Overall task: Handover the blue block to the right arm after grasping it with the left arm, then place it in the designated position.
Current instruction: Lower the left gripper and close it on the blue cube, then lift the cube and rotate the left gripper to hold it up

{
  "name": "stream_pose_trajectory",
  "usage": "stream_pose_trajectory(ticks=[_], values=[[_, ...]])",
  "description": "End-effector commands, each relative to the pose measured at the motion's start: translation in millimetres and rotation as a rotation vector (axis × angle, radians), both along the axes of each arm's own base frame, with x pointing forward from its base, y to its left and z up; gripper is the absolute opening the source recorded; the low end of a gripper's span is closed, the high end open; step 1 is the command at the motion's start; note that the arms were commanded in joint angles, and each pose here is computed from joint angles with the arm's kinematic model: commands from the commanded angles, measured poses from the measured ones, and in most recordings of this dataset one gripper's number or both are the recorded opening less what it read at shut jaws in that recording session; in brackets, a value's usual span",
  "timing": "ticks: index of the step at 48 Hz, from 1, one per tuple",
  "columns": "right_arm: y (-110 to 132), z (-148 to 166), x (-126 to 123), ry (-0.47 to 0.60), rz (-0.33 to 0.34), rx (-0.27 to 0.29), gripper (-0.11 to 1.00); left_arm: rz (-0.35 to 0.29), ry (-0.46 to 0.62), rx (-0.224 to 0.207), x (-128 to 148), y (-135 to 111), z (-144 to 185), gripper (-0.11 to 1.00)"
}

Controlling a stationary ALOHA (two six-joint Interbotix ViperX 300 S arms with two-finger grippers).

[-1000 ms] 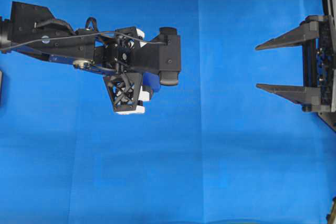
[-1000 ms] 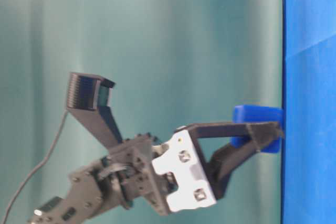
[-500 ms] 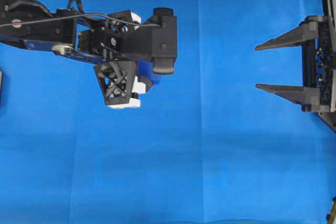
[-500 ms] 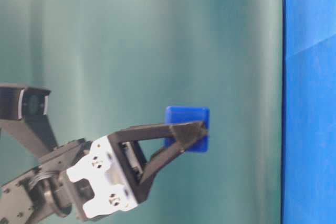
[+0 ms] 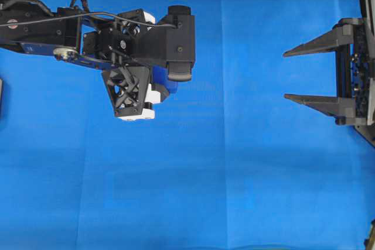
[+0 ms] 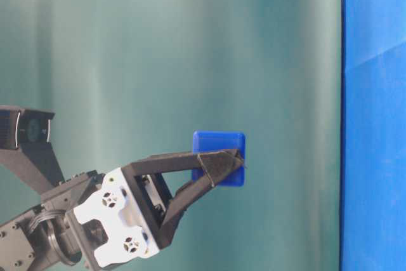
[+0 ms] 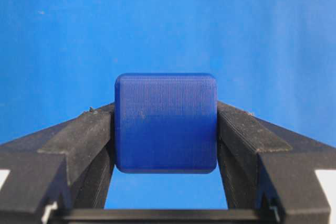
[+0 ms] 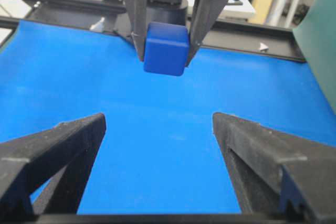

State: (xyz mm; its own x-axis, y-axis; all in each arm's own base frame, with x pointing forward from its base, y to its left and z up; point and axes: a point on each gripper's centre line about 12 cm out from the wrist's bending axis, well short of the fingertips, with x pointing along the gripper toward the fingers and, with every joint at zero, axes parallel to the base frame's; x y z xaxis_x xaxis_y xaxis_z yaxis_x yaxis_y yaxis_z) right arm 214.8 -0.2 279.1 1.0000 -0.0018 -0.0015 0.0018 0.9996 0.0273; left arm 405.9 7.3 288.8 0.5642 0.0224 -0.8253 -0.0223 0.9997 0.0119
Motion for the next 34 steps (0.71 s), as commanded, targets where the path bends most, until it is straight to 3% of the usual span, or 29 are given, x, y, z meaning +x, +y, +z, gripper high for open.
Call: stream_pose_trajectory(ticks=[1,34], values=[[0.0,11.9,3.1,-0.034,0.000,-0.002,0.98,-0.003,-0.054,0.006,-1.9,-0.3,19.5,0.49],[0.0,13.2,3.3,-0.037,0.000,-0.002,0.98,-0.003,-0.070,0.008,-3.8,0.4,19.7,0.49]])
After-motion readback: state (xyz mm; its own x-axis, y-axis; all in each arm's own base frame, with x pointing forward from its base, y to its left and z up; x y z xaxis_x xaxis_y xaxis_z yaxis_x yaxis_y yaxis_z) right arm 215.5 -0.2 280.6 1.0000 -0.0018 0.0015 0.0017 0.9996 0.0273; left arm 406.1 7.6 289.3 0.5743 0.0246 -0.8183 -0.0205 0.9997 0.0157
